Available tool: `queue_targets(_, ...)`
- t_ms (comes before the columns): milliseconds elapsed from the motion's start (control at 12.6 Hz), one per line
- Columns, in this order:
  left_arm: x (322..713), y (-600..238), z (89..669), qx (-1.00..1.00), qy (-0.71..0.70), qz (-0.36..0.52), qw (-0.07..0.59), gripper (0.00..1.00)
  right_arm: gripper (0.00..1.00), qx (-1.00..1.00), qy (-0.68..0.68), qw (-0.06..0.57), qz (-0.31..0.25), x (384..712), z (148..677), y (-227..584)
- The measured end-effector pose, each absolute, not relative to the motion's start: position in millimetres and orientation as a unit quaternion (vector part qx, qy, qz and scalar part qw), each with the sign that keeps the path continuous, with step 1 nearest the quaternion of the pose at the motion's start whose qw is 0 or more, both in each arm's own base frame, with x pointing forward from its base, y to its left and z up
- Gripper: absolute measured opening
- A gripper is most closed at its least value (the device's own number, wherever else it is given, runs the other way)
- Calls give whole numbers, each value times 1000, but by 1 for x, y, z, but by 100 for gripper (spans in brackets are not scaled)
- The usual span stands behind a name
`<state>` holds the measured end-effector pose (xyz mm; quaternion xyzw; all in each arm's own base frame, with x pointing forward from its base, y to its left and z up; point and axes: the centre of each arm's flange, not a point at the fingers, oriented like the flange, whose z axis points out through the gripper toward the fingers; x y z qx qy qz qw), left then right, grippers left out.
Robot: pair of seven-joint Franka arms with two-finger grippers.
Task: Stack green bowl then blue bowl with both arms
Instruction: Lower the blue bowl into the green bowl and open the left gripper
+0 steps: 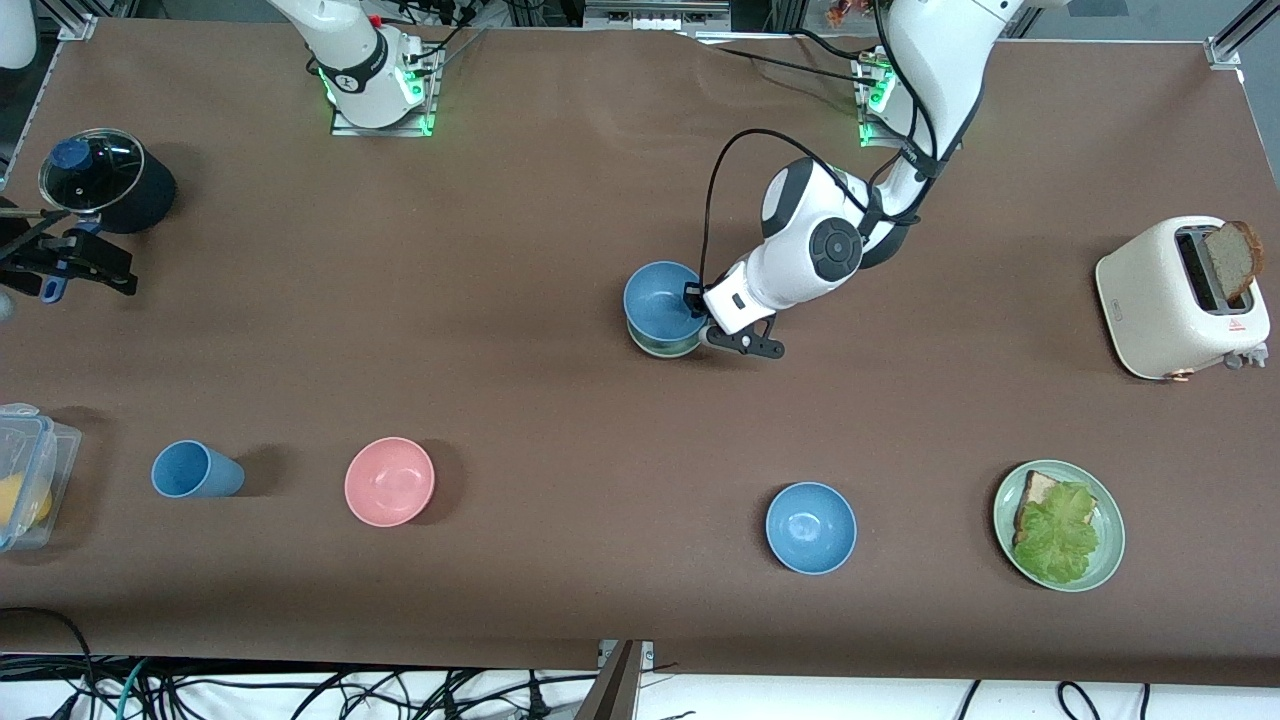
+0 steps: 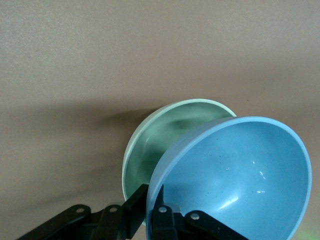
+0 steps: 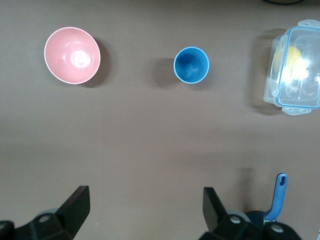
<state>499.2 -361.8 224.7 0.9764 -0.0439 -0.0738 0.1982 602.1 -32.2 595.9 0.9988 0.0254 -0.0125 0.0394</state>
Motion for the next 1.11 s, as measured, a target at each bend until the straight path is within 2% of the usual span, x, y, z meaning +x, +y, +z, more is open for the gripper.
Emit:
queue_targets(950,511,-353,221,978,-36,-68,196,9,100,999,25,39,-12,602,596,-32)
queue_targets(1108,511,-353,221,978,-36,-68,196,26,100,999,25,39,-12,602,596,-32)
